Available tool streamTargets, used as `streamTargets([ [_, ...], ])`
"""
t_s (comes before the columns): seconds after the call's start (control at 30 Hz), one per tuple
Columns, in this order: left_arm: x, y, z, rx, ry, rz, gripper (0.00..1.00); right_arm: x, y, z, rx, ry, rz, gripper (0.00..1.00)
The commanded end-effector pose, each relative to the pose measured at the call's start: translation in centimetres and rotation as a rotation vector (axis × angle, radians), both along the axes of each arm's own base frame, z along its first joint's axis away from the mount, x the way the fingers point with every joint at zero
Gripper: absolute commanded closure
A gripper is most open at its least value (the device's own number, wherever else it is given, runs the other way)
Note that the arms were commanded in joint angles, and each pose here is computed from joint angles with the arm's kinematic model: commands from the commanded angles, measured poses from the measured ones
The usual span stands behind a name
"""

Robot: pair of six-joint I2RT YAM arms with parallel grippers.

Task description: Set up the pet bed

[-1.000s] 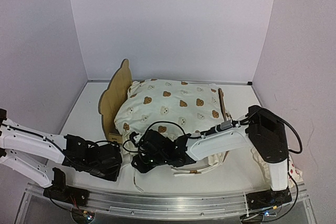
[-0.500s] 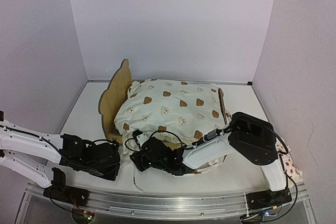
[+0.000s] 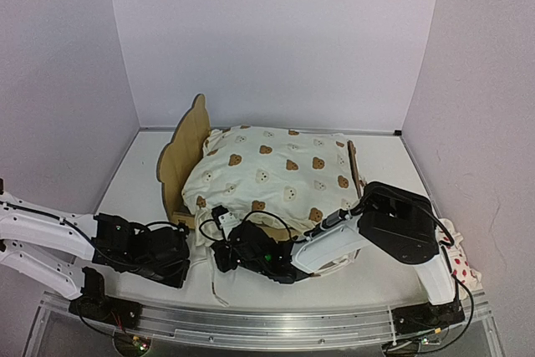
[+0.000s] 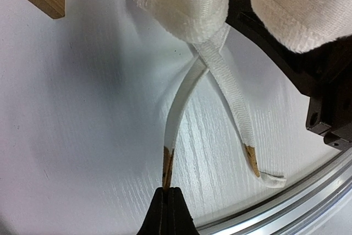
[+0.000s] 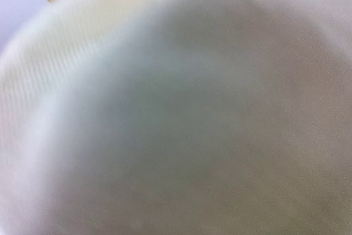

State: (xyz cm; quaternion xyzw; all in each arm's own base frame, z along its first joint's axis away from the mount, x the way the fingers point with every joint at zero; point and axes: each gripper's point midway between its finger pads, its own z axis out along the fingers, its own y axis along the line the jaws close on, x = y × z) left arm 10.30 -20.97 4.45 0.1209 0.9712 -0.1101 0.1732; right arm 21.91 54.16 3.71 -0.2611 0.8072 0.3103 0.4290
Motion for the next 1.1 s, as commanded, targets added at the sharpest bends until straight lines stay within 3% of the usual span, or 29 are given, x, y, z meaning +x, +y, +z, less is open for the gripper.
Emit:
streamTargets([
  [0.0, 1.8, -2.5, 3.1, -0.084, -0.1, -0.021, 1.0, 0.1, -0.3, 1.0, 0.025, -0.032, -0.012, 1.0],
  [0.47, 6.9, -6.6, 4.3, -0.149, -0.214, -0.043, 1.0, -1.4, -1.0, 3.4, 0.065, 0.001, 0.049, 1.0],
  [1.07, 8.6, -7.7, 3.5, -0.3, -0.28, -0.089, 1.0, -2.4, -1.2, 3.1, 0.052, 0.036, 0.095, 0.98],
])
